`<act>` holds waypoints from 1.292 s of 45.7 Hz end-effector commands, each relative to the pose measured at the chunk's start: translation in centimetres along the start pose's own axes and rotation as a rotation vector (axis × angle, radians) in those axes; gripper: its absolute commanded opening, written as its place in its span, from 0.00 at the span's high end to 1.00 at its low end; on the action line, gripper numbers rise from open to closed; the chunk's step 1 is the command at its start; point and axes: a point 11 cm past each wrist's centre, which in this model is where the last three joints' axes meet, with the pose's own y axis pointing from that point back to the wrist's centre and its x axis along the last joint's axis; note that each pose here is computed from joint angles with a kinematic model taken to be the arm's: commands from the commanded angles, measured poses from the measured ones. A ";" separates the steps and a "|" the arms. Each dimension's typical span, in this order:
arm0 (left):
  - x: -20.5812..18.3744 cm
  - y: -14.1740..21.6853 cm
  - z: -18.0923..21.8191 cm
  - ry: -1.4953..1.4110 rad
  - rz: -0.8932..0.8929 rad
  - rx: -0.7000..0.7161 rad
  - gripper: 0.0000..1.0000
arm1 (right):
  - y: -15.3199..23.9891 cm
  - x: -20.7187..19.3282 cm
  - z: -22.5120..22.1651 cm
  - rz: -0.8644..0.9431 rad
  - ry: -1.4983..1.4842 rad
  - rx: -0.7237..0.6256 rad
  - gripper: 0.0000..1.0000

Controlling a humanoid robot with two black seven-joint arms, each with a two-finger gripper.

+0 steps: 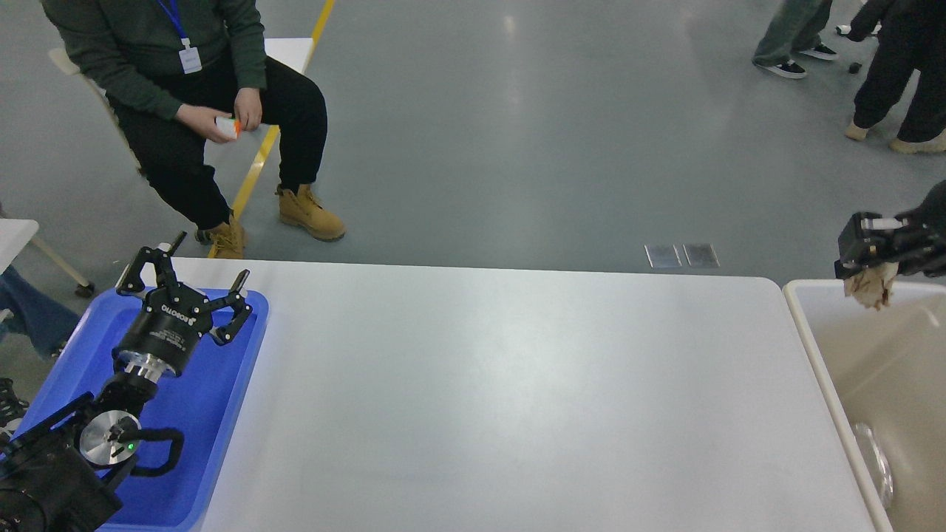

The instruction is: Tidy desktop

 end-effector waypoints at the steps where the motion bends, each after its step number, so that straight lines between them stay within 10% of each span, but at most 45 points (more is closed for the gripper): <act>1: 0.0 0.0 0.0 0.000 0.000 -0.001 0.01 | -2.7 0.6 8.9 0.052 -0.129 -0.137 1.00; 29: 0.0 0.0 0.0 0.000 0.000 -0.001 0.01 | -9.4 -4.1 23.9 0.200 -0.299 -0.386 1.00; 59: 0.0 0.0 0.0 0.000 0.000 -0.001 0.01 | -19.1 -11.1 24.7 0.352 -0.307 -0.438 1.00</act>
